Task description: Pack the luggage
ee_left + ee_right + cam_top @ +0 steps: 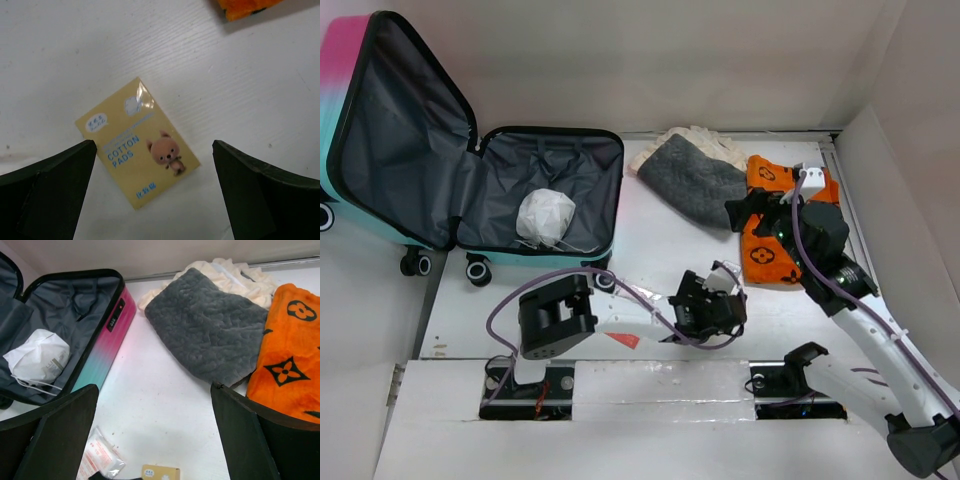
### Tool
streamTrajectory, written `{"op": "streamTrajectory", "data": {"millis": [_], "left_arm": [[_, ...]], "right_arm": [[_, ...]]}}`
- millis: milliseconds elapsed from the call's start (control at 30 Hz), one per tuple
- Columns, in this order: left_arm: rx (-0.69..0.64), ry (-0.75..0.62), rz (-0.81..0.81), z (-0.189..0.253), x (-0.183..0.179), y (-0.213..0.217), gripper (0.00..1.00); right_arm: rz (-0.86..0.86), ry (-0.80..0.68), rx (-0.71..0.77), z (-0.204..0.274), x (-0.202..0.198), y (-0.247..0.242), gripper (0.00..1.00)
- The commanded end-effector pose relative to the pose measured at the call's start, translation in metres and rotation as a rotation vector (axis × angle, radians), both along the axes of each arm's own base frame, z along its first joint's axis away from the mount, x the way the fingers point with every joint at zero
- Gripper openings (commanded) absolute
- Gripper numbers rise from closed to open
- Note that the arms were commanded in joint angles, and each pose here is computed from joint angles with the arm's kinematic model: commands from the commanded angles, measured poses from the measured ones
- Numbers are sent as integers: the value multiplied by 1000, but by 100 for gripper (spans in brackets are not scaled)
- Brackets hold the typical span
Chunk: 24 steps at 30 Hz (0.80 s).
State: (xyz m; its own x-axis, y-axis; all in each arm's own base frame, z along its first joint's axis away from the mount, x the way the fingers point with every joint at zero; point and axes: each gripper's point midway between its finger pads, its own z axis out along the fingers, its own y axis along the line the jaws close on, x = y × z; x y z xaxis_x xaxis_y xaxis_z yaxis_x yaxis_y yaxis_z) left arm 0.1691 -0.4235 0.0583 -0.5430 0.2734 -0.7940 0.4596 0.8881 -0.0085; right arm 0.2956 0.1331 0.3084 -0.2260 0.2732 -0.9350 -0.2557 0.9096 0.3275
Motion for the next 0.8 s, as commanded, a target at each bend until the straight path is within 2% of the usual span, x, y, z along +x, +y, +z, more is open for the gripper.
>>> {"op": "streamTrajectory", "data": {"millis": [0,200,467,633,767], "left_arm": [[-142,-81,89,45,-4,6,100],[-177,-95,189,44,-6,35,100],[-128,-11,130,14,-18,13,100],[-137,15,133,15,-19,-2,100],[-46,19,176,-5,-18,2,100]], "right_arm": [[28,-24,0,5,-3,2,100],[43,-45,1,10,-6,4,100],[104,-43,8,8,-8,14,100],[134,-46,1,6,-13,20,100],[156,-46,2,6,-16,26,100]]}}
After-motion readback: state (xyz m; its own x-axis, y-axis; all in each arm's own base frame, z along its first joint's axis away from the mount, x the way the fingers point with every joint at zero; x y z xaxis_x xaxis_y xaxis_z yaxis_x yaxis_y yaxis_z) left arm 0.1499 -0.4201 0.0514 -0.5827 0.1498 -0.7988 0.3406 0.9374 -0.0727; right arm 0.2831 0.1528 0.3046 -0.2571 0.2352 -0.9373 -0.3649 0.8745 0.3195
